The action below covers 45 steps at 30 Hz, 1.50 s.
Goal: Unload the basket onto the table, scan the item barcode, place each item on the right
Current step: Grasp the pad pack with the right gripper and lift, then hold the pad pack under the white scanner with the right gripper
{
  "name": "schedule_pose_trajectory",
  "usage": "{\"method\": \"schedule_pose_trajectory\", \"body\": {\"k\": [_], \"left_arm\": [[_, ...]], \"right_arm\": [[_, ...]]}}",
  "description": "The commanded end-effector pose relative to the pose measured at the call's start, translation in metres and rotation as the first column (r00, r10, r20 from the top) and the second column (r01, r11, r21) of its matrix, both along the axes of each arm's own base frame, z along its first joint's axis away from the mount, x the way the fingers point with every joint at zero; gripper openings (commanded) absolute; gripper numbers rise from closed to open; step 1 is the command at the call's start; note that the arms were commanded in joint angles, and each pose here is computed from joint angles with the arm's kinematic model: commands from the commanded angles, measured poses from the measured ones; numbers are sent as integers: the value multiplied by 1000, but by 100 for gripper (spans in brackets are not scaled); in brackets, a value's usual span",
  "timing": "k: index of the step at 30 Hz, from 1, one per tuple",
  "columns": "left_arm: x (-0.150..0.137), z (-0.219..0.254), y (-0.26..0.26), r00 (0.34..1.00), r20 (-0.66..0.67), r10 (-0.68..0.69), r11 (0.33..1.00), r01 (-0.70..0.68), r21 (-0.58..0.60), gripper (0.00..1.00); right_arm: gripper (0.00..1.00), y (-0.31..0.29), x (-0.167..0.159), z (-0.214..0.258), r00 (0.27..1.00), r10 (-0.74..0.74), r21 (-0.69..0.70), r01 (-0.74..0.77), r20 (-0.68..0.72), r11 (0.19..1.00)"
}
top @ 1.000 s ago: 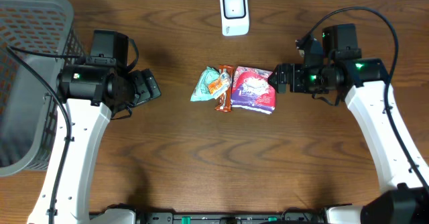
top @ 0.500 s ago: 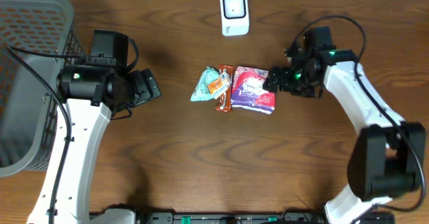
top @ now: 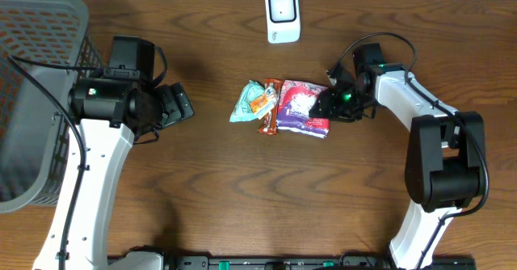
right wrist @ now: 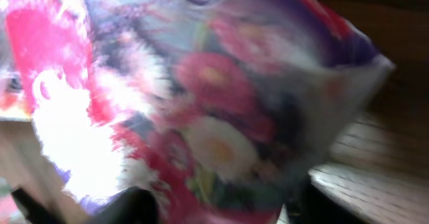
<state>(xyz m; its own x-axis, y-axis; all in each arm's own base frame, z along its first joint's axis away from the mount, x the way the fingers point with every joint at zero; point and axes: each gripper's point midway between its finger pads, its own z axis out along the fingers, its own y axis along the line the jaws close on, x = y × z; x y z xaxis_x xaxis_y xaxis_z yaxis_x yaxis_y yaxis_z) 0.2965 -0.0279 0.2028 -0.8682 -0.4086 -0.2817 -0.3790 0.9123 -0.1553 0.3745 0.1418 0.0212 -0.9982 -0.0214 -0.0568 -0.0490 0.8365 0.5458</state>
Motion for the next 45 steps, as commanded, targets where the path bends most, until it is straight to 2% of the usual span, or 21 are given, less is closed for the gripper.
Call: {"method": "schedule_pose_trajectory", "body": {"k": [1,2,3,7,11,18,20,22,24,26,28,32,39,45], "left_arm": [[-2,-1,4,1000,-2,3,1000,-3,14,95],[-2,-1,4,1000,-2,3,1000,-3,14,95],[-2,-1,4,1000,-2,3,1000,-3,14,95],[-2,-1,4,1000,-2,3,1000,-3,14,95],[-2,-1,4,1000,-2,3,1000,-3,14,95],[-2,-1,4,1000,-2,3,1000,-3,14,95],[-2,-1,4,1000,-2,3,1000,-3,14,95],[-2,-1,4,1000,-2,3,1000,-3,14,95],[-2,-1,4,1000,-2,3,1000,-3,14,95],[-2,-1,4,1000,-2,3,1000,-3,14,95],[-2,-1,4,1000,-2,3,1000,-3,14,95],[-2,-1,4,1000,-2,3,1000,-3,14,95],[-2,-1,4,1000,-2,3,1000,-3,14,95],[-2,-1,4,1000,-2,3,1000,-3,14,95]], "right_arm": [[14,8,-6,-2,999,32,45,-32,-13,998],[4,7,-5,-1,1000,29,43,-28,-11,999],[1,6,-4,0,1000,21,42,-20,-14,999],[1,-1,3,18,1000,2,5,-2,-10,1000],[1,-27,14,38,1000,-15,-182,17,14,983],[1,-61,26,83,998,-2,-455,30,61,890],[2,-82,28,92,997,-13,-594,59,82,802],[1,-112,27,106,988,-85,-754,154,130,639],[1,-135,24,122,980,-95,-858,200,176,474],[1,-147,22,134,975,-82,-906,221,206,360],[1,-153,23,141,968,-78,-922,249,237,296],[1,-159,25,146,953,-94,-923,301,287,241],[1,-163,28,132,948,-88,-925,317,305,211],[1,-152,25,109,956,-68,-926,294,286,238]]}}
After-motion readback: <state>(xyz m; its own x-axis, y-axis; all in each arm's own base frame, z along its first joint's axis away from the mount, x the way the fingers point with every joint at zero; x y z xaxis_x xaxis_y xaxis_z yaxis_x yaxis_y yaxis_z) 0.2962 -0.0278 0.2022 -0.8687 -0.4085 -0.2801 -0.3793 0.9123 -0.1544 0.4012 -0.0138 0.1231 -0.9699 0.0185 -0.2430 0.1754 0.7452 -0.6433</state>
